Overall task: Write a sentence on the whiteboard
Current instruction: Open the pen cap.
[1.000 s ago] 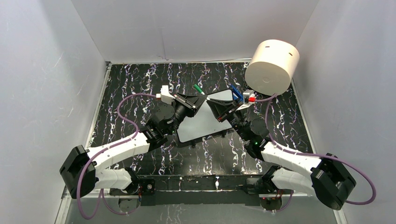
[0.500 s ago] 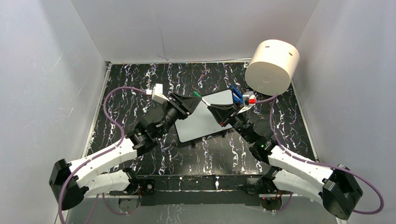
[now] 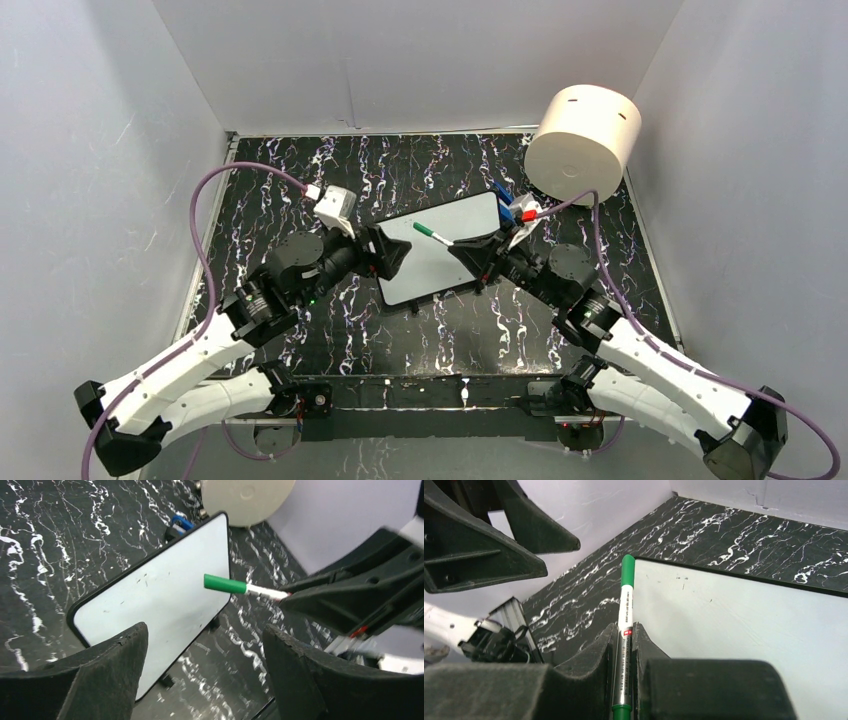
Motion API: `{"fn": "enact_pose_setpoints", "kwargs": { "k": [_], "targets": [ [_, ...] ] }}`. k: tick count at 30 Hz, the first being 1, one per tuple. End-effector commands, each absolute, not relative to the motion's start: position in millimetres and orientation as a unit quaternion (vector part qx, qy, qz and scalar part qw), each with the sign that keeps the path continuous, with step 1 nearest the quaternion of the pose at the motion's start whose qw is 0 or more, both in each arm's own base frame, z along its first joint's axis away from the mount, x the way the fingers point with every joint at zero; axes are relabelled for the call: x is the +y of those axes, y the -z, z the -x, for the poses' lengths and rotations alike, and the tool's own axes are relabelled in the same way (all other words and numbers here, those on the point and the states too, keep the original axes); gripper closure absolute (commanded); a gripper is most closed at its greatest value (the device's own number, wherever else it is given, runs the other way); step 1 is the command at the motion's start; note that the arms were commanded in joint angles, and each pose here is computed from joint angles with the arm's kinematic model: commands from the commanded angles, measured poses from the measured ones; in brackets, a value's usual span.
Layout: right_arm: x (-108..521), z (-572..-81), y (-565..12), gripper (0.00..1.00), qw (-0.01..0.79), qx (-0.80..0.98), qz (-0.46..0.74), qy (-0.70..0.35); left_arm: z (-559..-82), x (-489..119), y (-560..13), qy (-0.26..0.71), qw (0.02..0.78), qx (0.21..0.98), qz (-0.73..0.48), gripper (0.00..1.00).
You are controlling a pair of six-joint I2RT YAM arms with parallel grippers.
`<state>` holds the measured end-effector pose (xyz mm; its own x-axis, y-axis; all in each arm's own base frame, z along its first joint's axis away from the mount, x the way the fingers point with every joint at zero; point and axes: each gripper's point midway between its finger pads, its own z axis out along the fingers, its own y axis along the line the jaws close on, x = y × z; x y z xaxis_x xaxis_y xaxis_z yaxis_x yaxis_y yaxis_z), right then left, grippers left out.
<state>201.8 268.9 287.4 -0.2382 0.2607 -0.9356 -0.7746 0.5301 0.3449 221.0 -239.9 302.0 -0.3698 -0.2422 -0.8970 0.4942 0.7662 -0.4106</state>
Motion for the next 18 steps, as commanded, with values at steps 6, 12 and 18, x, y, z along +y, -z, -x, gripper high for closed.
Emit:
{"fn": "enact_pose_setpoints", "kwargs": {
  "k": [6,12,18],
  "targets": [
    [262,-158,-313,1.0,0.559,0.624,0.33,-0.434,-177,-229,-299,0.281,0.536,0.727,-0.325,0.13],
    [259,-140,-318,1.0,0.542,0.609,0.39,-0.428,-159,-245,-291,0.288,0.511,0.68,-0.439,0.12],
    [263,-126,-317,1.0,0.515,0.595,0.431,-0.441,-155,-258,-287,0.286,0.501,0.636,-0.512,0.21]
  ]
}}
